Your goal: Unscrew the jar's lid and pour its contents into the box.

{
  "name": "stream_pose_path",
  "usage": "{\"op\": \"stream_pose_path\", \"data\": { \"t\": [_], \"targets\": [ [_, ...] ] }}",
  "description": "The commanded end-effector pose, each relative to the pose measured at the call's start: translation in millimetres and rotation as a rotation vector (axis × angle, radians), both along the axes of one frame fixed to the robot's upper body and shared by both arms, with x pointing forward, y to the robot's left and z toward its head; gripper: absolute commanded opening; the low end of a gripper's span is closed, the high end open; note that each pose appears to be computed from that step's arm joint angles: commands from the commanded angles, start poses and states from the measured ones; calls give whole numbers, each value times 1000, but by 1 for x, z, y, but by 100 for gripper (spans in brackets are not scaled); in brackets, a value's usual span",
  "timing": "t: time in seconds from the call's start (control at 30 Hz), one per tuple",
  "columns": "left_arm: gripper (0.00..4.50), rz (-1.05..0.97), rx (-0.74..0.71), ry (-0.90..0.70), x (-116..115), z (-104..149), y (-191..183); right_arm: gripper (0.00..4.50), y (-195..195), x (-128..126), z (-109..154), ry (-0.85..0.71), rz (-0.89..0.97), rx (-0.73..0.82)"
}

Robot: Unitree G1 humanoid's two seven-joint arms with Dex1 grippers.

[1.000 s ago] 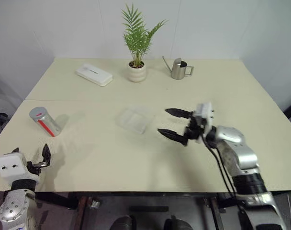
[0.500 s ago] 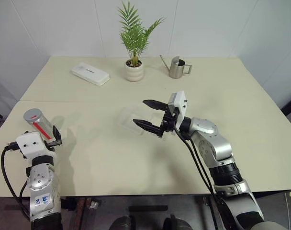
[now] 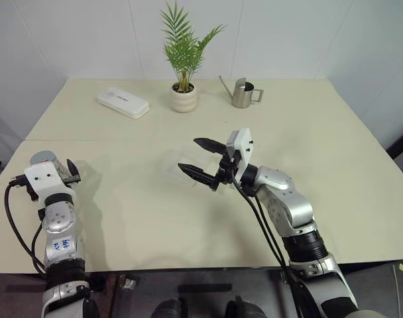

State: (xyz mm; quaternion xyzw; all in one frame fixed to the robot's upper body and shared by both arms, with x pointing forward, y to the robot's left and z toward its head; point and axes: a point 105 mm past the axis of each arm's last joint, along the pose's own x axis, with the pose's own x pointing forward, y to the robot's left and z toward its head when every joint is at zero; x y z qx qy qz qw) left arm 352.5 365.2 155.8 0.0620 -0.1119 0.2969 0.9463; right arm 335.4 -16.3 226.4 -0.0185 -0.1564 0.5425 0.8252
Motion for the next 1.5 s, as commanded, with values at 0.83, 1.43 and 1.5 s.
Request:
{"op": "stream_pose_path", "data": {
  "t": [0.83,1.43,1.5],
  "targets": [
    [193,-1317,231,48,-8,61,-204,450,44,-7,51,-16,14,-66],
    [193,-1428,189,59,-13,55,-231,450,70,2,40,16,31,-107],
    [193,-1423,188,56,-13,56,-229,412,69,2,39,20,32,-103]
  ]
}}
